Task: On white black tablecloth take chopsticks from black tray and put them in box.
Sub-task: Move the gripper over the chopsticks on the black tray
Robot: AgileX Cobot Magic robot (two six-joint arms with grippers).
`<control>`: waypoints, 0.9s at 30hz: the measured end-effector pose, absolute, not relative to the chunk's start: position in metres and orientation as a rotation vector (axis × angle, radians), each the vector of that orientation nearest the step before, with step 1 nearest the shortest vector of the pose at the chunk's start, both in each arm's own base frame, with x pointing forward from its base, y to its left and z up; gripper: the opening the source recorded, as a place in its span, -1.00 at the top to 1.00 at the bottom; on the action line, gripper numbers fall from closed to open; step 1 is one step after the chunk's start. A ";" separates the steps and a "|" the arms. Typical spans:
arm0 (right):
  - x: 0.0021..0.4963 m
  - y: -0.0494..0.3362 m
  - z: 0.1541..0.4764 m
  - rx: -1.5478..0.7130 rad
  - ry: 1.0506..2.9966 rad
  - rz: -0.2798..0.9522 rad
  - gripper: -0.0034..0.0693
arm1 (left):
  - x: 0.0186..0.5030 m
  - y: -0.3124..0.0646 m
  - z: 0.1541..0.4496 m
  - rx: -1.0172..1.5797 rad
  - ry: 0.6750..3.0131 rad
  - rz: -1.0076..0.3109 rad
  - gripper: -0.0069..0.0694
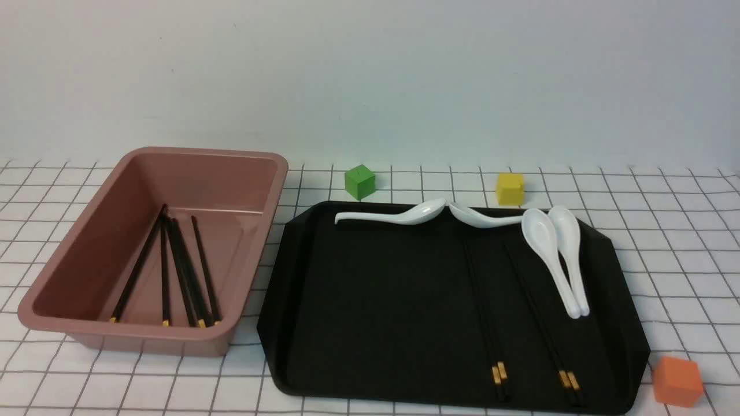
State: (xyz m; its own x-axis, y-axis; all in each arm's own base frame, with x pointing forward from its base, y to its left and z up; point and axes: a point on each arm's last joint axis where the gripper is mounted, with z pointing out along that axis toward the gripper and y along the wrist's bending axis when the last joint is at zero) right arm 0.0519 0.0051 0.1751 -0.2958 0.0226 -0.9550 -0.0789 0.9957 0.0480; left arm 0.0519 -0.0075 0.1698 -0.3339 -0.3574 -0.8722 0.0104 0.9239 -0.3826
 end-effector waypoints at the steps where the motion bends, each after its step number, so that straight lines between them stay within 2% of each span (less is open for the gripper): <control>1: 0.052 0.005 0.175 -0.041 1.869 0.099 0.25 | 0.052 -0.008 0.170 -0.255 1.881 -0.381 0.75; 27: 0.052 0.005 0.175 -0.041 1.869 0.099 0.25 | 0.052 -0.008 0.170 -0.255 1.881 -0.381 0.71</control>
State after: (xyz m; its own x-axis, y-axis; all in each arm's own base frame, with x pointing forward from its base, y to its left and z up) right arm 0.0519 0.0051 0.1751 -0.2958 0.0226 -0.9550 -0.0789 0.9957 0.0480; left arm 0.0519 -0.0075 0.1698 -0.3339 -0.3574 -0.8722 0.0104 0.9239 -0.3826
